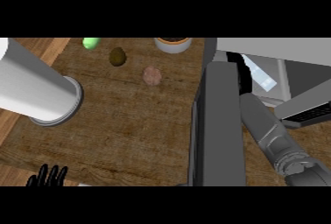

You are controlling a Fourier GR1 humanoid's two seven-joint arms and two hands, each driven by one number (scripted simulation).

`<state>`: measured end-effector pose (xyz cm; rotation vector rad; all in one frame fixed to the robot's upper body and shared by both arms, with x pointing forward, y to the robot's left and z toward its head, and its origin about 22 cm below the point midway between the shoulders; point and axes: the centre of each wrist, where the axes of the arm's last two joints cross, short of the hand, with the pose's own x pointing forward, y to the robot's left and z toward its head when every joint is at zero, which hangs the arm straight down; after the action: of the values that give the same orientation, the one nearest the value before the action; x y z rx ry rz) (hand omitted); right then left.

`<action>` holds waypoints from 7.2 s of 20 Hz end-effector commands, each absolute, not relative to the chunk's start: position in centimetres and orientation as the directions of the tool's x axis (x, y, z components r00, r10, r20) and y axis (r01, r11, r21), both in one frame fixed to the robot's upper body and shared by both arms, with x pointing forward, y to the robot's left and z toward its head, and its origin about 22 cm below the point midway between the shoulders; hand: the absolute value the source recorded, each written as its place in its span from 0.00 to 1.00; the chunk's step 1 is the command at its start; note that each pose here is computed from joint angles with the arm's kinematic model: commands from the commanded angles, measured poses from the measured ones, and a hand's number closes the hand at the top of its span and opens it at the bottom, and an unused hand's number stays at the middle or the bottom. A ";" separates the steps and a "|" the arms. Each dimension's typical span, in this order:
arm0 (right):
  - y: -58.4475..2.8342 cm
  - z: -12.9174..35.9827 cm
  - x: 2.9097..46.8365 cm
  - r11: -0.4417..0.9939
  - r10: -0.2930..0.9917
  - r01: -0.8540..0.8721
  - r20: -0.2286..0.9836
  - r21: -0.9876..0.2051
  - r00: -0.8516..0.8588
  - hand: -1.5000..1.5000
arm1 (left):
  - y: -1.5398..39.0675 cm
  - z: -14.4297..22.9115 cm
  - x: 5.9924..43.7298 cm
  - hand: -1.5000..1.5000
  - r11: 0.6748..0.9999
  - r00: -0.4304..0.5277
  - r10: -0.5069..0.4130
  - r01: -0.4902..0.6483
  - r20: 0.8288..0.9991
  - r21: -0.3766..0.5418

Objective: Pick up the milk, place it into the microwave and close the microwave

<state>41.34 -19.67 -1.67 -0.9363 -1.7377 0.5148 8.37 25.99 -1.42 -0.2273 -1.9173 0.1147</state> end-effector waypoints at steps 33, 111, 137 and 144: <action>-23.9 -13.1 30.7 0.994 0.091 -0.037 0.955 -0.105 -0.282 0.00 | 25.7 0.3 7.7 0.00 0.982 -0.266 0.184 0.097 0.946 -0.164; -41.4 -2.8 26.5 0.979 -0.045 -0.199 0.908 -0.043 -0.417 0.00 | -0.3 0.6 28.2 1.00 0.780 -0.295 -0.109 0.566 0.949 0.266; -38.3 5.4 32.2 0.908 -0.166 -0.413 0.852 -0.064 -0.496 0.00 | -1.9 8.8 36.2 1.00 0.891 -0.346 -0.143 0.362 0.927 0.273; -36.5 7.0 33.2 0.844 -0.220 -0.531 0.858 -0.071 -0.465 0.00 | -2.1 9.7 36.7 1.00 0.906 -0.368 -0.130 0.333 0.921 0.261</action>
<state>32.75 -37.18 6.39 0.4097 -2.0474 0.3429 36.31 -0.90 8.61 -0.1453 -1.8659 -0.4597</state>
